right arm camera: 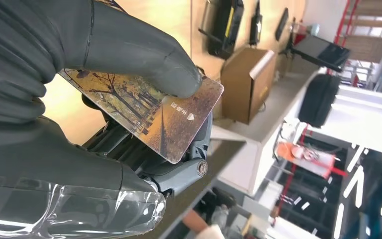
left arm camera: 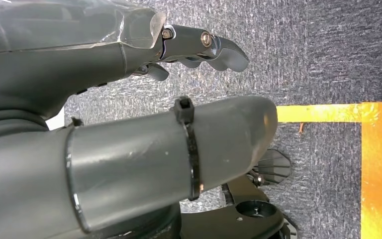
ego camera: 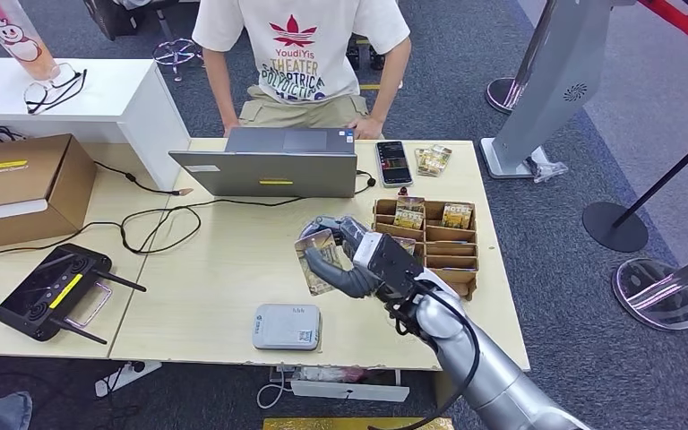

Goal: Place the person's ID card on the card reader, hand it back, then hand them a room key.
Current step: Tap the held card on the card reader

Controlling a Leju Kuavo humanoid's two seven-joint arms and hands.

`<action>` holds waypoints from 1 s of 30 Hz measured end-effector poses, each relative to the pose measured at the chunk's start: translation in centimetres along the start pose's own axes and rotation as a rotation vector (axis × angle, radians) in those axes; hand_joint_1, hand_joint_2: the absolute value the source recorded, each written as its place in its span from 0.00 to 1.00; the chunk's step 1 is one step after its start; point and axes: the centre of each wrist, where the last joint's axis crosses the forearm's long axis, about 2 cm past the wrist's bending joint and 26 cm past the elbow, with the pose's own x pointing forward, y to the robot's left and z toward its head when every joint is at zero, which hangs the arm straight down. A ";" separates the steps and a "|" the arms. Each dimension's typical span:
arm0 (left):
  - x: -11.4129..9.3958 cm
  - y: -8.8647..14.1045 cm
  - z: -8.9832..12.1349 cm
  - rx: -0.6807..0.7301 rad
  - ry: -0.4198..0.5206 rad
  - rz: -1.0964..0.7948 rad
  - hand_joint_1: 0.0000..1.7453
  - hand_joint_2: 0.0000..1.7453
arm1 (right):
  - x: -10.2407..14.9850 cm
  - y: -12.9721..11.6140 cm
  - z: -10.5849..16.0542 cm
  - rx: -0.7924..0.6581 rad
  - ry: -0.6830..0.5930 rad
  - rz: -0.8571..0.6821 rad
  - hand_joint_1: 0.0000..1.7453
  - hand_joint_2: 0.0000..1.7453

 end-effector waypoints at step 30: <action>-0.2 0.0 0.0 0.012 0.011 0.005 0.00 0.00 | -7.7 4.4 1.5 0.143 0.353 -0.110 1.00 1.00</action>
